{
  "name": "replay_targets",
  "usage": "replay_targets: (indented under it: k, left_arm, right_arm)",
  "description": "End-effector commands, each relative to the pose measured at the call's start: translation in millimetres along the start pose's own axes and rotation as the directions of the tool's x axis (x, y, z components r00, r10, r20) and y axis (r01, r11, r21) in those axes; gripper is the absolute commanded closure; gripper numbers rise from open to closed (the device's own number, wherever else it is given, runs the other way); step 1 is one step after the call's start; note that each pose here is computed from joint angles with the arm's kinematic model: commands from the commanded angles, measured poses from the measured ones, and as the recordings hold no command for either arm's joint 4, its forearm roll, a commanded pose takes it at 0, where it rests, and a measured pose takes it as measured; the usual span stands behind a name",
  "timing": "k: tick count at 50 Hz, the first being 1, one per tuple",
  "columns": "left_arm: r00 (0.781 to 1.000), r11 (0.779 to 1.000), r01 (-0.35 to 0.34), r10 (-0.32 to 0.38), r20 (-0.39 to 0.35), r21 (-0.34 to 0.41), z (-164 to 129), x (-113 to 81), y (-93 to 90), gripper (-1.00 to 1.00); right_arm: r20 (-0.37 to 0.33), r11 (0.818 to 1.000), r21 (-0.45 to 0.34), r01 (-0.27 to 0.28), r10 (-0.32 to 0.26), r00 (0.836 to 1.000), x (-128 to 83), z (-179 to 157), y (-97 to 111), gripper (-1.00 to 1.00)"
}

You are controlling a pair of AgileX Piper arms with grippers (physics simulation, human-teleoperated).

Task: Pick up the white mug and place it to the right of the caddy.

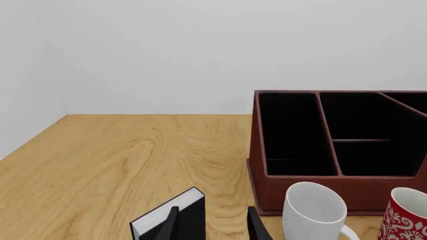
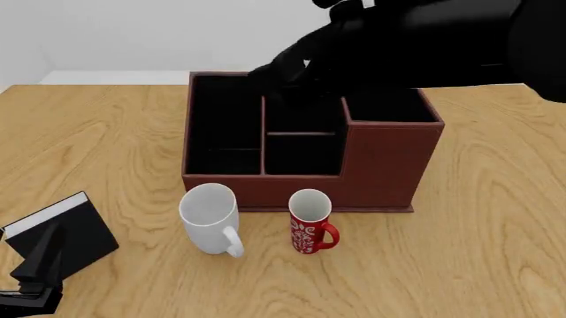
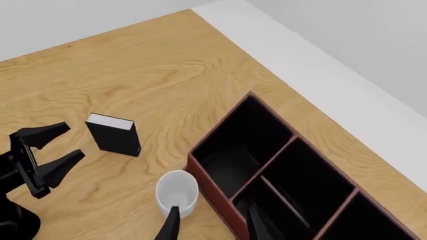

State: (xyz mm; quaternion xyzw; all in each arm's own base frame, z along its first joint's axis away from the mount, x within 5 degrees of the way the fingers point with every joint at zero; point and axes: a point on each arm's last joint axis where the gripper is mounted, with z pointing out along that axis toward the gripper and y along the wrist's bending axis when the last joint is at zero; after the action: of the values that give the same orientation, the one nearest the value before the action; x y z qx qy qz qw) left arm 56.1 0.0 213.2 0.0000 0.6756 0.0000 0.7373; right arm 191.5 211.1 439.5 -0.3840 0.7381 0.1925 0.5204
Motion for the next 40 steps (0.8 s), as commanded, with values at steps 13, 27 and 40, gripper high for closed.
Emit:
replay_targets:
  k: [13, 27, 40]
  left_arm:
    - [1.0, 1.0, 0.0, 0.0, 0.0, 0.0, 0, 0.0, 0.0, -1.0]
    - [1.0, 1.0, 0.0, 0.0, 0.0, 0.0, 0, 0.0, 0.0, -1.0]
    - [1.0, 1.0, 0.0, 0.0, 0.0, 0.0, 0, 0.0, 0.0, -1.0]
  right_arm:
    - [-0.194, 0.995, -0.094, -0.026, 0.007, 0.981, 19, 56, 31, -1.0]
    - [-0.293, 0.991, -0.116, -0.068, 0.032, 0.956, 38, 85, 48, -1.0]
    - [-0.342, 0.984, -0.118, -0.131, 0.083, 0.936, 59, 103, 63, -1.0]
